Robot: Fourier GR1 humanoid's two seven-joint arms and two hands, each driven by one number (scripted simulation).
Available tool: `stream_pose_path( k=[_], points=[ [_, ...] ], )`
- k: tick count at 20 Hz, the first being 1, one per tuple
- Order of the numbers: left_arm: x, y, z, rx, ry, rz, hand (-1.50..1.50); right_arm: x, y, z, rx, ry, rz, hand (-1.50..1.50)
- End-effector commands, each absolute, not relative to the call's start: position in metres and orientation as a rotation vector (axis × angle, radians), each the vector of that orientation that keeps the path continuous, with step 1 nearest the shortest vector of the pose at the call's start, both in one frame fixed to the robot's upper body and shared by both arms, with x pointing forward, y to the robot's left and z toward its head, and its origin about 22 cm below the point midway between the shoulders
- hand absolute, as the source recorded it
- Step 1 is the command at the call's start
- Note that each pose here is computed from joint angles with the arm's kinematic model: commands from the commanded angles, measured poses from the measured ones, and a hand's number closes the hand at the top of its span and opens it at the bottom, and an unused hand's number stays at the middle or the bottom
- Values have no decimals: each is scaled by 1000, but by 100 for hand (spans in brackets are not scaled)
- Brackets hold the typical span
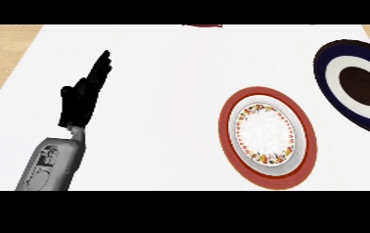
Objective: Pick the bell pepper from the plate and place it in the plate
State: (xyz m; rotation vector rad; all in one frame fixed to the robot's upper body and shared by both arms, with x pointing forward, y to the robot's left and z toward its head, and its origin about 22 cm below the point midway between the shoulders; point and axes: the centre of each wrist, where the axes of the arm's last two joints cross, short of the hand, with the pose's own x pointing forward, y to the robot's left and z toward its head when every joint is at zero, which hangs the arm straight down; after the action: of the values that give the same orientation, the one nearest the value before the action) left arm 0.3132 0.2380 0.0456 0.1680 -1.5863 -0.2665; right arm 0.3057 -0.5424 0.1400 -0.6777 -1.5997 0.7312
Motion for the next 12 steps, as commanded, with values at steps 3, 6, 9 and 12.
stream_pose_path(
  k=[3, 6, 9, 12],
  points=[
    [318, 230, 58, 157, -1601, -257, 0, 338, -505, 104, -632, -1484, 791, 150],
    [304, 250, 40, 175, -1580, -283, 0, 343, -499, 96, -547, -1405, 772, -150],
    [322, 234, 47, 175, -1588, -249, 0, 354, -468, 61, -479, -1429, 727, -150],
    [311, 249, 38, 180, -1588, -265, 0, 359, -467, 68, -460, -1464, 697, -150]
  ],
)
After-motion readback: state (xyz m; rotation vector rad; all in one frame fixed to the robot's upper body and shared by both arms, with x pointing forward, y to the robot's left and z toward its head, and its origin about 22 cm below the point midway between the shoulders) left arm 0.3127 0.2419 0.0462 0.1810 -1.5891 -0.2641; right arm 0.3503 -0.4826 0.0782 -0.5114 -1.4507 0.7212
